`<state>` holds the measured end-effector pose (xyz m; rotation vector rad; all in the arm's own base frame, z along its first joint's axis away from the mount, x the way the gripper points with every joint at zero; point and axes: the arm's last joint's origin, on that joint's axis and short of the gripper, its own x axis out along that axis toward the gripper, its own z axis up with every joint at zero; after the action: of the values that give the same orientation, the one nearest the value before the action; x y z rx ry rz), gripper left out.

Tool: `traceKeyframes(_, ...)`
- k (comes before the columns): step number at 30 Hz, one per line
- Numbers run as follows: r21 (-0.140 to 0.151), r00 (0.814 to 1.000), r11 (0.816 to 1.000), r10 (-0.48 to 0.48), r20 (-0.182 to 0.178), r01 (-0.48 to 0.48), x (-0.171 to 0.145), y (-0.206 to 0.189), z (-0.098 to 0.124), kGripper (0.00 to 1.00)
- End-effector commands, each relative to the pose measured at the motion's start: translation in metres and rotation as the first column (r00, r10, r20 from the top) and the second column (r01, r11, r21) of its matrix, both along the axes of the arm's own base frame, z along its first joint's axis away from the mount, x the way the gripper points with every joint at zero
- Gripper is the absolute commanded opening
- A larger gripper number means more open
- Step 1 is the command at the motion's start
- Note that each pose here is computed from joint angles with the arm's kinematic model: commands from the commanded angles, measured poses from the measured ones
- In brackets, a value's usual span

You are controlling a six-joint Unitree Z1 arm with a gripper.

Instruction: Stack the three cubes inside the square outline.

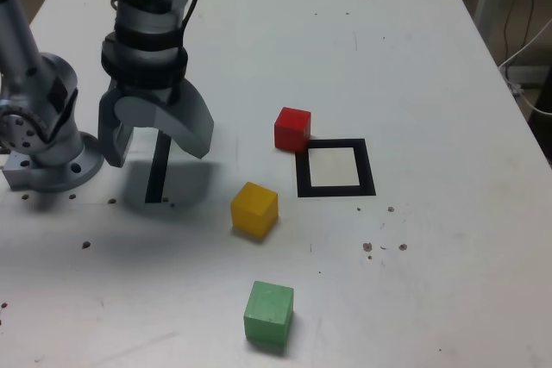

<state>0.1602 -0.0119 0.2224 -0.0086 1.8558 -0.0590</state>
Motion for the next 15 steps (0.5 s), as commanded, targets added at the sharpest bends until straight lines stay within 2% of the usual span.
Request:
traceKeyframes(1,-0.012,1.000,1.000,-0.004,0.004,0.004,0.001,0.000,0.002,1.00)
traceKeyframes(9,-0.039,1.000,0.999,-0.010,0.024,0.011,0.004,-0.002,0.006,1.00)
traceKeyframes(15,-0.032,0.999,0.999,-0.020,0.049,0.022,0.013,-0.002,0.010,1.00)
